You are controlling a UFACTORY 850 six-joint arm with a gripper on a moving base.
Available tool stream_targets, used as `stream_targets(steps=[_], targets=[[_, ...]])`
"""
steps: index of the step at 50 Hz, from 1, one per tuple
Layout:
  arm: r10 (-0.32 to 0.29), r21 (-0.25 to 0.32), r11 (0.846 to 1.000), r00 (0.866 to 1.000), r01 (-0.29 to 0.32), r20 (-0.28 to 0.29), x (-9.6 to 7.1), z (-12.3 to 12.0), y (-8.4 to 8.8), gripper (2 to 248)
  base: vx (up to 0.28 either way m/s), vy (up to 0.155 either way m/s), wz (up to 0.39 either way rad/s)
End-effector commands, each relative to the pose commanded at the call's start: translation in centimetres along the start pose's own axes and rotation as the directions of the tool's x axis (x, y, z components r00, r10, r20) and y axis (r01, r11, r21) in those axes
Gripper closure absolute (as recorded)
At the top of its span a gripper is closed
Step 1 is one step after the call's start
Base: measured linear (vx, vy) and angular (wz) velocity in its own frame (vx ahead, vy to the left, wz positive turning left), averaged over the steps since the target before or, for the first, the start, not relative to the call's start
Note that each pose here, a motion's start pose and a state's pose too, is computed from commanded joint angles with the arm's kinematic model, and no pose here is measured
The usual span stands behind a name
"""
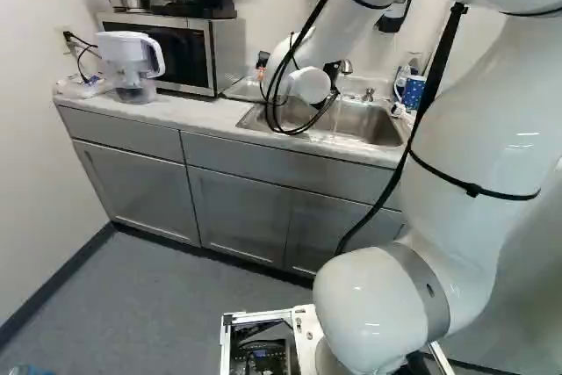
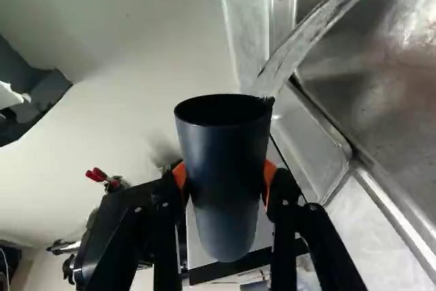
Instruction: Rinse the cup and place it in the tray
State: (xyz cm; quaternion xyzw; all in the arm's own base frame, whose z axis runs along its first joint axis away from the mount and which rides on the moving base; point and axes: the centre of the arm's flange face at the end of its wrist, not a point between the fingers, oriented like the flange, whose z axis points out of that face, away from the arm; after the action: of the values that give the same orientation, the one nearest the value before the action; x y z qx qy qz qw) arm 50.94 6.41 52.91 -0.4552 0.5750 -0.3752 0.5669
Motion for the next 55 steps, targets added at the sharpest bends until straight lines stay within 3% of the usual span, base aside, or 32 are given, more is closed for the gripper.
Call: stream_targets(steps=[9, 19, 55], targets=[[0.095, 0.0, 0.996, 0.996, -0.095, 0.0, 0.0, 0.0, 0.0, 127, 0.0, 0.0, 0.0], [0.198, 0.0, 0.98, 0.98, -0.198, 0.0, 0.0, 0.0, 0.0, 127, 0.0, 0.0, 0.0], [0.198, 0.0, 0.98, 0.98, -0.198, 0.0, 0.0, 0.0, 0.0, 127, 0.0, 0.0, 0.0]])
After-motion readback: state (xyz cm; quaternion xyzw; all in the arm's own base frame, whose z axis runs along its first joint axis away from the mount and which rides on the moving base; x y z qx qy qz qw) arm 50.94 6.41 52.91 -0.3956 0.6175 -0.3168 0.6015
